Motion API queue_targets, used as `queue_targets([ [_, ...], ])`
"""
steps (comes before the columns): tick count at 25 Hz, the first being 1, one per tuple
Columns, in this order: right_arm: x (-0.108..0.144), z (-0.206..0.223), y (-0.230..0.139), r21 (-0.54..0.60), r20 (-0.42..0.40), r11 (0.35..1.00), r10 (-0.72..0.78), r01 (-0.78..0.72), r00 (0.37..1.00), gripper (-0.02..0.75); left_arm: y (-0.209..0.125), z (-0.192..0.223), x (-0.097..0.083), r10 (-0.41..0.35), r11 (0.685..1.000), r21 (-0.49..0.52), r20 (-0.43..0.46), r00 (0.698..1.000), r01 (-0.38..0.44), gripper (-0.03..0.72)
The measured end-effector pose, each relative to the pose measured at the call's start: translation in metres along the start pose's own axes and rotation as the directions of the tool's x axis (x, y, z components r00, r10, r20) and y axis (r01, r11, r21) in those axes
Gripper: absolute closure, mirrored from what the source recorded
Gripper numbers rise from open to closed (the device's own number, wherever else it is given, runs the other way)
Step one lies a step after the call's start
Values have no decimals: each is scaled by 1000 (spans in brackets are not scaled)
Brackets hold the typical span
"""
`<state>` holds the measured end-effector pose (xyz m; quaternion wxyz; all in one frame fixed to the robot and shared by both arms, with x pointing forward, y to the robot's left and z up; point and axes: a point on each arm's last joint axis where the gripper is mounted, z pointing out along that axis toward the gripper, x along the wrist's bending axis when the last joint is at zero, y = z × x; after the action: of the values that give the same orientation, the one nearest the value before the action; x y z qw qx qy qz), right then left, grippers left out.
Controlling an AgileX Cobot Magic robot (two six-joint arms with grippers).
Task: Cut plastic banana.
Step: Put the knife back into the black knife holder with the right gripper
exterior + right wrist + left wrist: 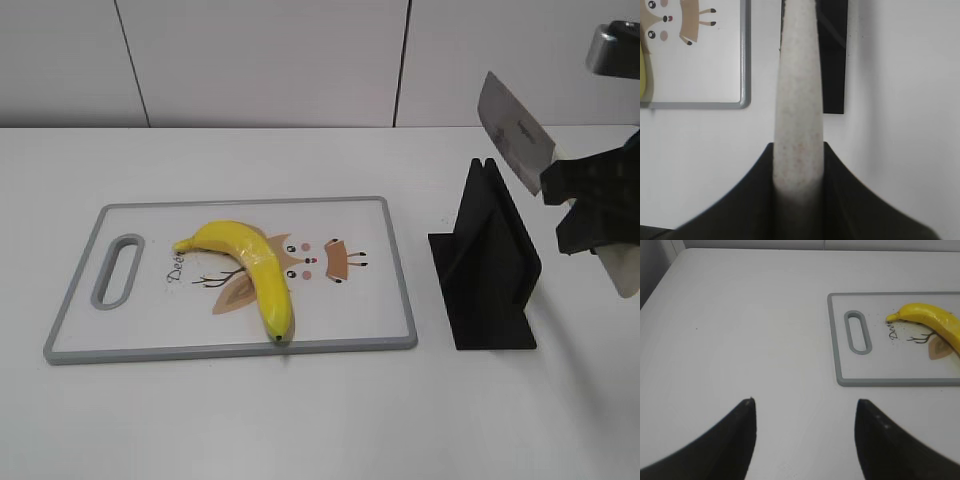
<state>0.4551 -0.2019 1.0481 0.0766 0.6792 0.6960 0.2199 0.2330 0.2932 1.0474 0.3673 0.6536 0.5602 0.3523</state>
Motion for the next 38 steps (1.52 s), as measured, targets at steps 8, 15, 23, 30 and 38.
queue_targets([
  [8, 0, 26, 1, 82, 34, 997, 3, -6, 999, 570, 0, 0, 0, 0, 1000, 0, -1, 1000, 0, 99],
  [15, 0, 42, 1, 129, 51, 992, 7, -13, 999, 570, 0, 0, 0, 0, 1000, 0, -1, 1000, 0, 99],
  [23, 1, 49, 1, 154, 45, 988, 26, -33, 999, 565, 0, 0, 0, 0, 1000, 0, -1, 1000, 0, 99],
  [30, 2, 49, 1, 149, 37, 989, 14, -20, 999, 224, 0, 0, 0, 0, 1000, 0, -1, 1000, 0, 99],
  [38, 4, 43, -11, 273, -24, 955, -114, 116, 993, 125, 0, 0, 0, 0, 1000, 0, -1, 1000, 0, 99],
])
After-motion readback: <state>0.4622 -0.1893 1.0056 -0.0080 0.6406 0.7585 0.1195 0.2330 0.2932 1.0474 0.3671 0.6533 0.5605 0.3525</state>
